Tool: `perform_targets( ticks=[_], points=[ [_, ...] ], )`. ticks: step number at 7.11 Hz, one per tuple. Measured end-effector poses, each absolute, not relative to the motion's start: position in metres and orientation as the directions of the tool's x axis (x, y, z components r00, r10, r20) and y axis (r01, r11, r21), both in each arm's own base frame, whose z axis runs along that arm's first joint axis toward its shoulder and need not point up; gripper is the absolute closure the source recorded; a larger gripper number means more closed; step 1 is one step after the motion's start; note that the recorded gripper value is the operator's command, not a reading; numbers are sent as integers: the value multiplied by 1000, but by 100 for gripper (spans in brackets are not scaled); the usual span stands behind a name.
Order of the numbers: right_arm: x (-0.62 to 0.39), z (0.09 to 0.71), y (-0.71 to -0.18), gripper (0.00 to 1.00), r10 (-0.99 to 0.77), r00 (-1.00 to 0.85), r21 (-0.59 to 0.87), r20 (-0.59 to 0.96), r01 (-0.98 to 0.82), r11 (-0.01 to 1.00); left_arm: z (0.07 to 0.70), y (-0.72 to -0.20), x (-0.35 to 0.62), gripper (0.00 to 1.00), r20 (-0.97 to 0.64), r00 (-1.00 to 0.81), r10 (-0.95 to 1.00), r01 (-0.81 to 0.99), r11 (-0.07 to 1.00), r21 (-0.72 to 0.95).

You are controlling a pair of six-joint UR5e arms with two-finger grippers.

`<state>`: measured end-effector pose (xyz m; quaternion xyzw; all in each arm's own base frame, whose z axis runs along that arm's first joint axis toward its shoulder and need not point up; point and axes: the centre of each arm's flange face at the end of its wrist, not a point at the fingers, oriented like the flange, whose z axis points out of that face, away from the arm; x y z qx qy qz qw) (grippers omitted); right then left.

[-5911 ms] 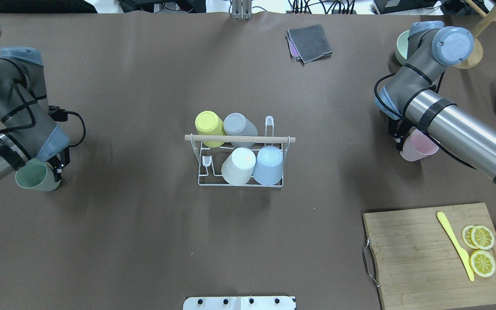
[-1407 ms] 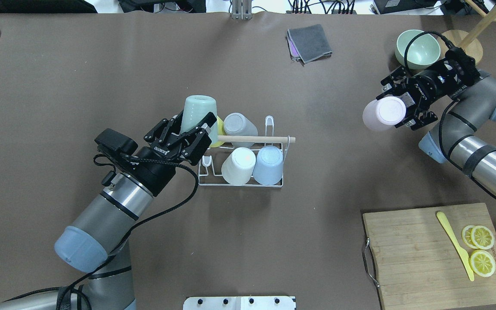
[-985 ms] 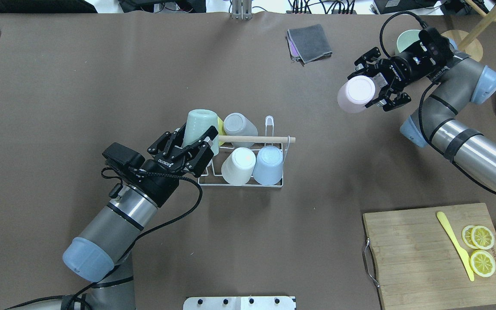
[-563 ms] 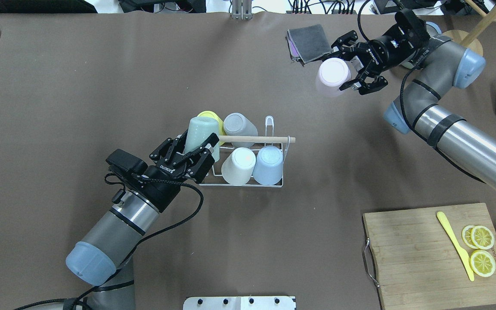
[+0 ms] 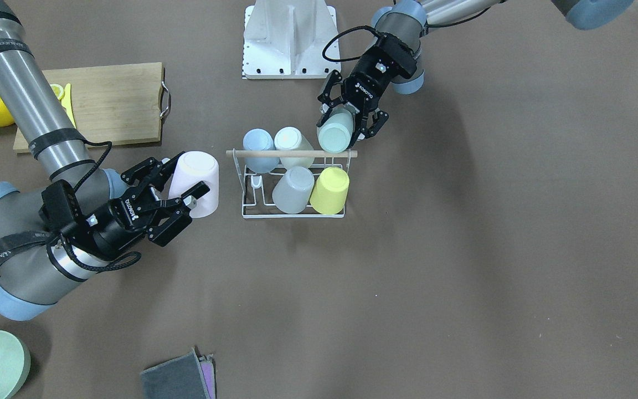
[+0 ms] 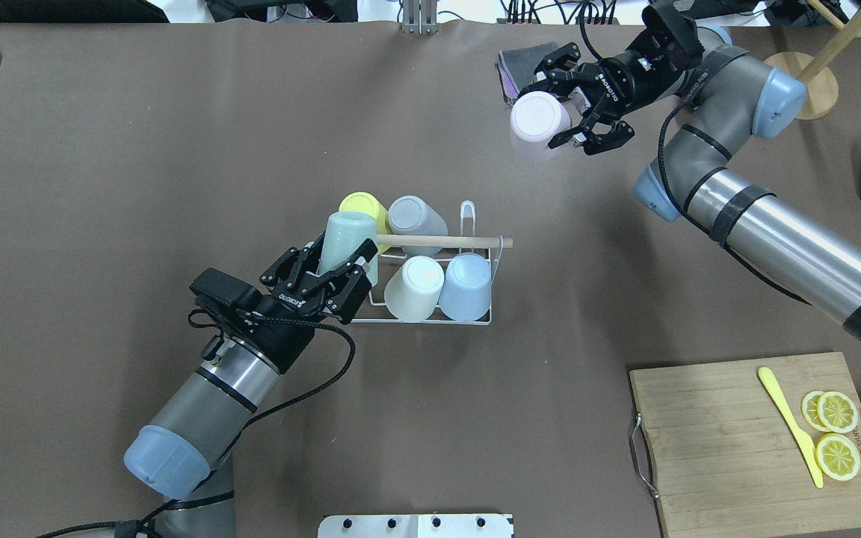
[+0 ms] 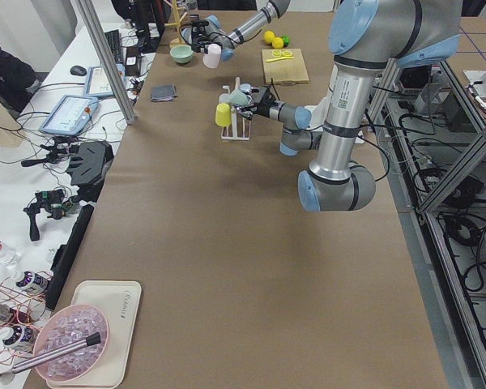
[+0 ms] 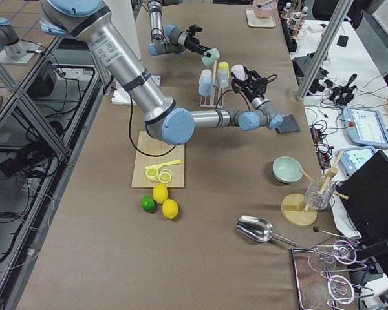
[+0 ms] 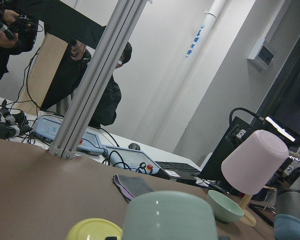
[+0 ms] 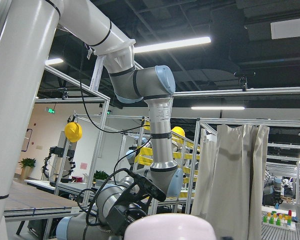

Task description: Place cup on cup holder

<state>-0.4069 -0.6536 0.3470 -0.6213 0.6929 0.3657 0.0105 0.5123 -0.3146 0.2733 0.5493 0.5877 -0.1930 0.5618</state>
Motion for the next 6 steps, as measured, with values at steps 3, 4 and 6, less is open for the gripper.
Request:
perform_targets(
  ticks=[3,4,6],
  points=[
    [-450,330,-633,62,-832,-277,501,-480,-865,-1,275,-315,515,39,-872,238,427,862,321,393],
    [-460,327,-626,61,-826,-289,500,-483,-866,11,275,-315,515,2,-872,239,427,862,321,393],
    [-478,324,-614,58,-816,-311,500,-487,-866,32,275,-315,515,2,-861,271,430,857,299,420]
  ],
)
